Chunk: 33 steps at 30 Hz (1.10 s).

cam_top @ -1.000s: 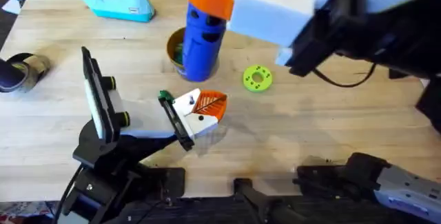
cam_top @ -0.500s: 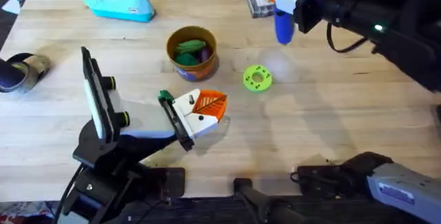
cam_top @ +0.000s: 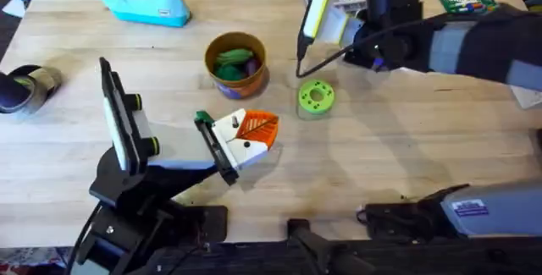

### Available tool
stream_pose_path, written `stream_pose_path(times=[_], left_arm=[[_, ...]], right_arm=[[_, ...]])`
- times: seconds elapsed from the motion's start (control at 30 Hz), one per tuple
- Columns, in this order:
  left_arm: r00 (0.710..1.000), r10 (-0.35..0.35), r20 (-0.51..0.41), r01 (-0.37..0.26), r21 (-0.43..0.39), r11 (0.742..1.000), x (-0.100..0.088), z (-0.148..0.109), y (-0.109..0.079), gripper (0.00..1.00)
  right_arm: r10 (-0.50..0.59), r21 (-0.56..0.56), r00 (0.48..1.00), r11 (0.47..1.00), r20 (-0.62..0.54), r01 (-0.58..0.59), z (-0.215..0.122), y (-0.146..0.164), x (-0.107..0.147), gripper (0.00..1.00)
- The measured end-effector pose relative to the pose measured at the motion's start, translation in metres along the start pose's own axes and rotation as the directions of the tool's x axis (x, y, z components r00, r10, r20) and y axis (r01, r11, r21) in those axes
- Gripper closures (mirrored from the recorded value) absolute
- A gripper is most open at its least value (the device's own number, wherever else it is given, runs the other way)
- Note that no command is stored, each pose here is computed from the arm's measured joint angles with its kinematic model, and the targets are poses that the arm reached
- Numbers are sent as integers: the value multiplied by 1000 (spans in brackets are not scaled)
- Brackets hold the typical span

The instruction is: Pick up the gripper from the table and insert it into the empty holder that is missing its gripper. Then pick up a screw, insert it into the mounting hole, and use the screwdriver to tighten it. Finally, clean up the table by picking up the vegetable and placing it into the bucket.

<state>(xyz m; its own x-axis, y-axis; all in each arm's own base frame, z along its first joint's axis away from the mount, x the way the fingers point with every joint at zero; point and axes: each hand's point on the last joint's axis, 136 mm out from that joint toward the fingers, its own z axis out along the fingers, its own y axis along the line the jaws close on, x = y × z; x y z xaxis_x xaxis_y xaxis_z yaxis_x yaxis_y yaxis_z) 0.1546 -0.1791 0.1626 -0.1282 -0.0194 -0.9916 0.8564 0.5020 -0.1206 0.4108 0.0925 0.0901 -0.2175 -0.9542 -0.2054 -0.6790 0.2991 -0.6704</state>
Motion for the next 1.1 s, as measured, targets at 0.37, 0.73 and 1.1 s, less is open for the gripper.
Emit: stream_pose_path(times=[0.37, 0.73, 1.1], left_arm=[[1000, 0, 0, 0, 0, 1000, 0, 0, 0, 982], [1000, 0, 0, 0, 0, 1000, 0, 0, 0, 982], [1000, 0, 0, 0, -1, 1000, 0, 0, 0, 982]], right_arm=[[-90, -185, 992, 980, -83, 73, 4, 57, 8, 355], [150, -111, 985, 981, -87, -159, -39, 29, 5, 7], [535, -27, 845, 845, 21, -534, -139, 1, 7, 6]])
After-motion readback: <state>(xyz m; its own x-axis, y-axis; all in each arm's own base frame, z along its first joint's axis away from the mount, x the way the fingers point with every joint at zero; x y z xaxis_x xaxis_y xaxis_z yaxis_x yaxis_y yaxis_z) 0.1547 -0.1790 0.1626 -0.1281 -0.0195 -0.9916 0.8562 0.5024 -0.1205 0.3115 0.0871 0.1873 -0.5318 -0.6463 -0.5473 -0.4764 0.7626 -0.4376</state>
